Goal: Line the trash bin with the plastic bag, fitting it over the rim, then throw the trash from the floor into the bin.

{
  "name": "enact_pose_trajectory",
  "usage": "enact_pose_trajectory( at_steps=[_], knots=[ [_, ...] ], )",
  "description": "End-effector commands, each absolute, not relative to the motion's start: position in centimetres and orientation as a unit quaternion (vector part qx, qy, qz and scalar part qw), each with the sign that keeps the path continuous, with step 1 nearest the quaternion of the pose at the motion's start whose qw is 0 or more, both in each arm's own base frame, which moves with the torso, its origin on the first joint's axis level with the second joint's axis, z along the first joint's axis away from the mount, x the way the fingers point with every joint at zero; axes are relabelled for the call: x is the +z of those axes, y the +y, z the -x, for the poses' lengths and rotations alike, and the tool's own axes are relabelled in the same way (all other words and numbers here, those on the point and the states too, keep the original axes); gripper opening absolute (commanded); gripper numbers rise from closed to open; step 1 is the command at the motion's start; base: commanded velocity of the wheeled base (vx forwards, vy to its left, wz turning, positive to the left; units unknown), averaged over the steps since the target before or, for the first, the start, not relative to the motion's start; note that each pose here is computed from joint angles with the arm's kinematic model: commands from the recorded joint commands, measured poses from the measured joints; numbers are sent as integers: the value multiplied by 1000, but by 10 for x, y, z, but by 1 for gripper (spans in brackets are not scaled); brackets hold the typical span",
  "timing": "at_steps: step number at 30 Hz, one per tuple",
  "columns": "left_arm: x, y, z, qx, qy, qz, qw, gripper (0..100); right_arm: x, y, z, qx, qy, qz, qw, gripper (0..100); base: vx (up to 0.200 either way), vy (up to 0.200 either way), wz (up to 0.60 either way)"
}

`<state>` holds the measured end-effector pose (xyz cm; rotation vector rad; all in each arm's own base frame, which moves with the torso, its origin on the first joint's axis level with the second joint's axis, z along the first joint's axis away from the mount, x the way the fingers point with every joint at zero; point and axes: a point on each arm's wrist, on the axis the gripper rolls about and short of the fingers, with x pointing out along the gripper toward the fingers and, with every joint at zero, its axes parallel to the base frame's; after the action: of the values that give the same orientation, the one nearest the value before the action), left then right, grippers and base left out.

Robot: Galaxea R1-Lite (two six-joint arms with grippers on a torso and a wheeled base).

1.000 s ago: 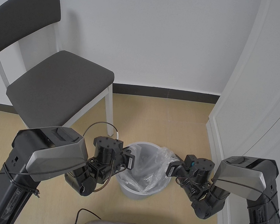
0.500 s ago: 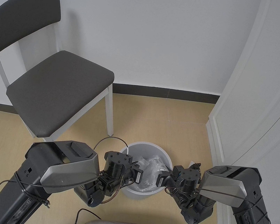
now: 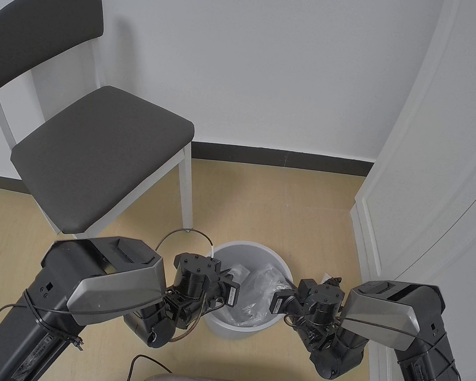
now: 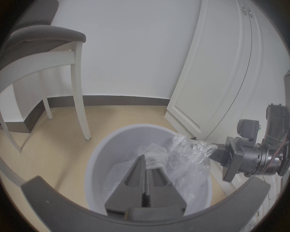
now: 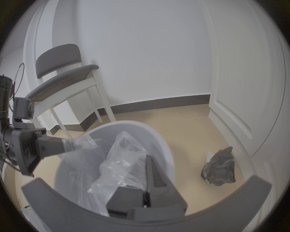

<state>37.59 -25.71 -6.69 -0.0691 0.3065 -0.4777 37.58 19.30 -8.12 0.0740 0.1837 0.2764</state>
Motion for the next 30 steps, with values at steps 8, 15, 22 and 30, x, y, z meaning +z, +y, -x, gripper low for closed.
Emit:
enact_pose_trajectory(
  at_steps=[8, 15, 22, 30],
  knots=[
    [-11, -182, -406, -159, 156, -17, 975, 0, -42, 103, -383, 103, 88, 22, 991, 0, 0, 0, 0],
    [-11, -162, -412, -138, 157, -50, 977, 0, -44, 85, -385, 86, 92, 46, 991, 0, 0, 0, 0],
    [-20, -146, -410, -129, 181, -89, 971, 0, -55, 73, -378, 93, 118, 67, 986, 0, 0, 0, 0],
    [-30, -136, -407, -125, 234, -98, 959, 0, -61, 69, -376, 91, 128, 68, 985, 0, 0, 0, 0]
  ],
)
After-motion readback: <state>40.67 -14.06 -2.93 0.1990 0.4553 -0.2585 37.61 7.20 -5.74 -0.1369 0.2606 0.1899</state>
